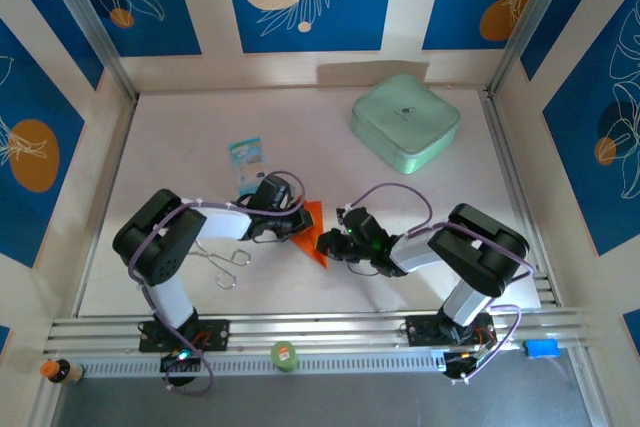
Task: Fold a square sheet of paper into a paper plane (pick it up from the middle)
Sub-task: Fourth fold the wing at the center of the table.
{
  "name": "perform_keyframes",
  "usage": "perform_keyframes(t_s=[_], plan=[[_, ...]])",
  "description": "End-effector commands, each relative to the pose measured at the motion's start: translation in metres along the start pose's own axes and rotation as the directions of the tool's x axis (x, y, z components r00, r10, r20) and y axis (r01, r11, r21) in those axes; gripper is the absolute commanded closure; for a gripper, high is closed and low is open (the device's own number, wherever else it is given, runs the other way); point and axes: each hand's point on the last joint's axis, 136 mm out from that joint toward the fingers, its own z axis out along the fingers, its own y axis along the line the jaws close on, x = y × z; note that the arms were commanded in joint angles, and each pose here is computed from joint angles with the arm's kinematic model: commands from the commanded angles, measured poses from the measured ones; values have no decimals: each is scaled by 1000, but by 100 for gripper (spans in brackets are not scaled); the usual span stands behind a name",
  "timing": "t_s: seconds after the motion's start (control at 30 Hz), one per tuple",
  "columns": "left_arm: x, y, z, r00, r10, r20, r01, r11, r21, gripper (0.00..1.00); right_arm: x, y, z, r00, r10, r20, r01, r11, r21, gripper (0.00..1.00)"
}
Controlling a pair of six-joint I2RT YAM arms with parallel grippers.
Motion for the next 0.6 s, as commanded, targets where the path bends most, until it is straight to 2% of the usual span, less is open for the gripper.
perform_keyframes(t_s=[0.0,0.27,0.57], plan=[[5,3,3,999,30,-31,-31,999,-28,97,23,-40,-3,995,59,-79,-47,988,144,97],[9,10,9,998,28,-59,-30,999,-45,97,22,-34,-2,994,55,-92,-42,990,137,96],[12,19,12,997,29,-72,-34,997,-75,97,17,-21,-10,995,47,-88,-36,991,126,89]])
